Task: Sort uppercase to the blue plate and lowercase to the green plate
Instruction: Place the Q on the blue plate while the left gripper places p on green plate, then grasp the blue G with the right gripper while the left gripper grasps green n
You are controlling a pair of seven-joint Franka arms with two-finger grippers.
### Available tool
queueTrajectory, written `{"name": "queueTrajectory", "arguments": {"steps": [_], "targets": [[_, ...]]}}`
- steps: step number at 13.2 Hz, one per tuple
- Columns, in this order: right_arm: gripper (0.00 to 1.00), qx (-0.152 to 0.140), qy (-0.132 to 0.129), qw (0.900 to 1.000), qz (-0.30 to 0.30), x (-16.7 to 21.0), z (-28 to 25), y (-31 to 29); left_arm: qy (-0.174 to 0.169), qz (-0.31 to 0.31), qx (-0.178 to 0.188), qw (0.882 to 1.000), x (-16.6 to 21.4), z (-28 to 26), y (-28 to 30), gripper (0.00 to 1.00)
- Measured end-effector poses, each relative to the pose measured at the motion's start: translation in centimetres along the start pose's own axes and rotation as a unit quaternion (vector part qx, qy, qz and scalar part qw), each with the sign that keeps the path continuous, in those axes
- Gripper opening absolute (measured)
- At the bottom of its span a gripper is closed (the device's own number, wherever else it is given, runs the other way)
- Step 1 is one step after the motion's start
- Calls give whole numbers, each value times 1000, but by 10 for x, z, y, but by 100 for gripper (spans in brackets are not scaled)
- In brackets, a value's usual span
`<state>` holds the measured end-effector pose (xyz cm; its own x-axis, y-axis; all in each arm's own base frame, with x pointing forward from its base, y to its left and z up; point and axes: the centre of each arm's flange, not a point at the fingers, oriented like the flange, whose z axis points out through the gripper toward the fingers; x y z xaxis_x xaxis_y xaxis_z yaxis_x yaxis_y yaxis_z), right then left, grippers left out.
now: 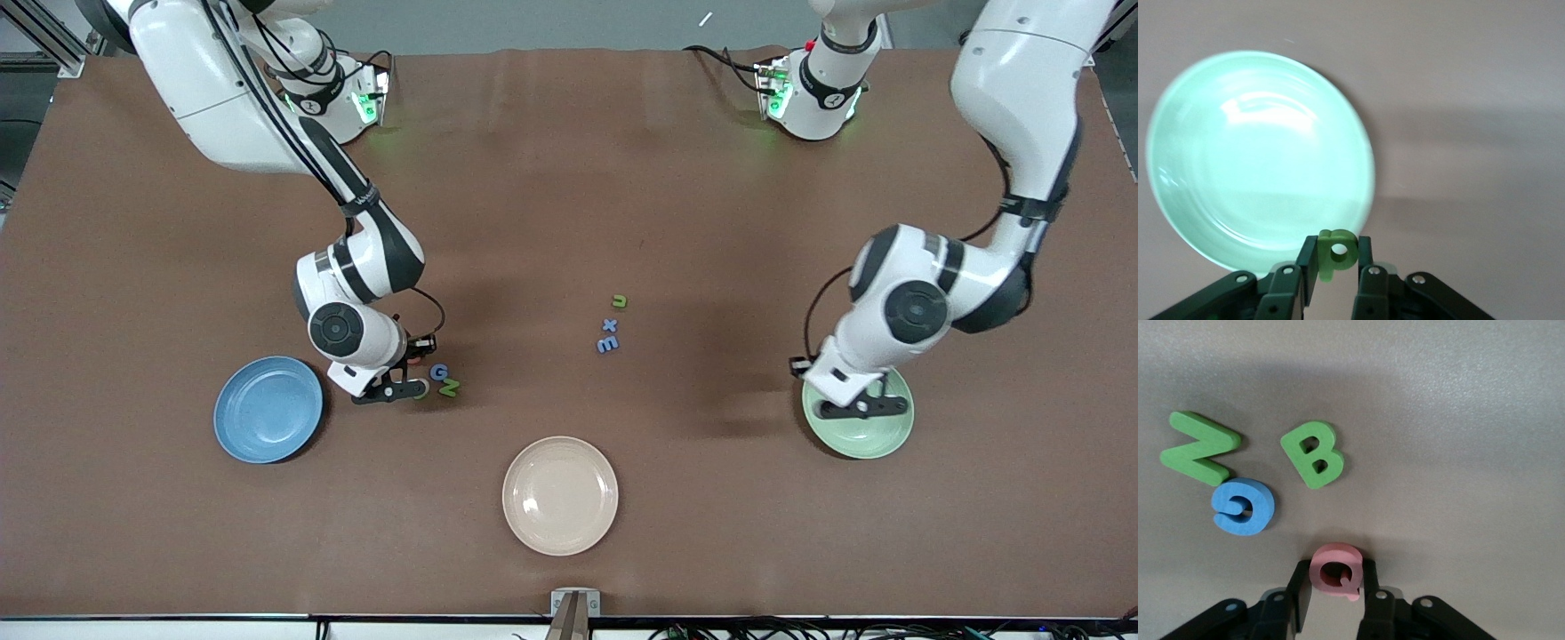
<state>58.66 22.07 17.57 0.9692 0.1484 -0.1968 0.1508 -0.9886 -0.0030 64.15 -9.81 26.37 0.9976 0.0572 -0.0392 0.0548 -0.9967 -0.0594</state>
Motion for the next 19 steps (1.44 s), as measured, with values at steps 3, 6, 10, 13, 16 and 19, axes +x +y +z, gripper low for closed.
{"name": "queueTrajectory", "arguments": {"steps": [3, 6, 10, 13, 16, 19], "targets": [[36, 3, 15, 1000, 6, 8, -11, 6, -7, -17, 1, 1000, 21, 26, -27, 31], [36, 8, 48, 999, 12, 33, -51, 42, -8, -23, -2, 1000, 30, 35, -36, 49], [36, -1, 72, 996, -61, 49, -101, 133, -18, 12, -11, 1000, 21, 2, 12, 92], [36, -22, 71, 990, -121, 46, -102, 209, -13, 70, -27, 997, -6, -35, 86, 100], [40, -25, 66, 988, -136, 44, -98, 224, -8, 118, -46, 992, -38, -30, 142, 99], [69, -25, 63, 988, -142, 45, -94, 218, 4, 126, -71, 989, -76, -8, 189, 96]]}}
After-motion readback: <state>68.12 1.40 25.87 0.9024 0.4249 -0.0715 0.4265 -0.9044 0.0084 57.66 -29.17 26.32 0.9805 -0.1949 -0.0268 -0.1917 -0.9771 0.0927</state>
